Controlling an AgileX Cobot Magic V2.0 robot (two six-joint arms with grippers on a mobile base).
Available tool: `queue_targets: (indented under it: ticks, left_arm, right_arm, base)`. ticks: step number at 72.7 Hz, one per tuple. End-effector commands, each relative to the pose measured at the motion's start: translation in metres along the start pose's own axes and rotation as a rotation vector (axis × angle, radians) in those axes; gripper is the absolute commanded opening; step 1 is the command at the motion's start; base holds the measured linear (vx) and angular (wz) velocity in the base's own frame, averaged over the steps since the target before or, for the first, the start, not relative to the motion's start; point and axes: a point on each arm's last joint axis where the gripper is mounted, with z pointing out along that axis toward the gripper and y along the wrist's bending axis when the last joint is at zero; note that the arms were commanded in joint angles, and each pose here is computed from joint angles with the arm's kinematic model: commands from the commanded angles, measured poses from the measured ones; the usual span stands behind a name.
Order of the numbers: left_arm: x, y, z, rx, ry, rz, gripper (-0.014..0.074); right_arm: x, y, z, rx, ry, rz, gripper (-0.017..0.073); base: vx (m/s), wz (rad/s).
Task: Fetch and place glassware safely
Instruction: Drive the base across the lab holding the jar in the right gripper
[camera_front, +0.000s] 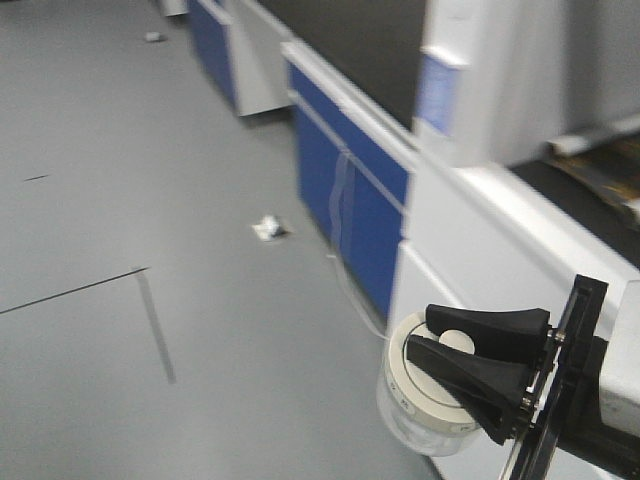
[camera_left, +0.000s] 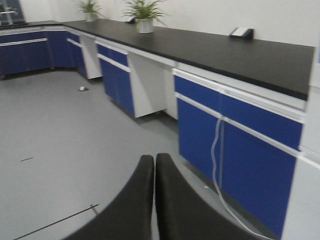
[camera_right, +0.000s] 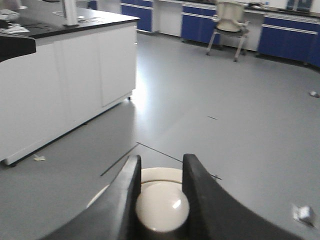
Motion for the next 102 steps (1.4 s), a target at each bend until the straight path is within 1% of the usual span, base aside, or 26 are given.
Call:
queue_targets:
  ticks: [1,21,37,67,102]
  left_arm:
    - [-0.015,-0.0011,-0.0015,0.013,-0.091,-0.008,-0.0007]
    - [-0.015,-0.0011,-0.0015,0.013,-0.091,-0.008,-0.0007]
    - [-0.015,-0.0011,-0.0015,0.013,-0.091,-0.008,-0.0007]
    - [-0.015,-0.0011,-0.0015,0.013,-0.091,-0.008,-0.0007]
    - [-0.015,-0.0011,-0.0015,0.013,-0.091,-0.008,-0.0007]
  right_arm:
    - [-0.0152,0.001,-0.0017,-0.017,-0.075,0.016,-0.0001]
    - [-0.0152,0.001,-0.0017,-0.017,-0.075,0.016,-0.0001]
    - [-0.0151,0.0009,-0.0015,-0.017,-0.074,0.016,-0.0001]
    - [-0.0153,0.0011,-0.0018,-0.017,-0.075,0.016,-0.0001]
    - [-0.0151,0.001,-0.0016,-0.017,-0.074,0.016,-0.0001]
  base:
    - [0.08,1.02]
    - [0.08,0.95]
    - [0.13,0.49]
    - [0.26,0.11]
    - [0.52,-0.01]
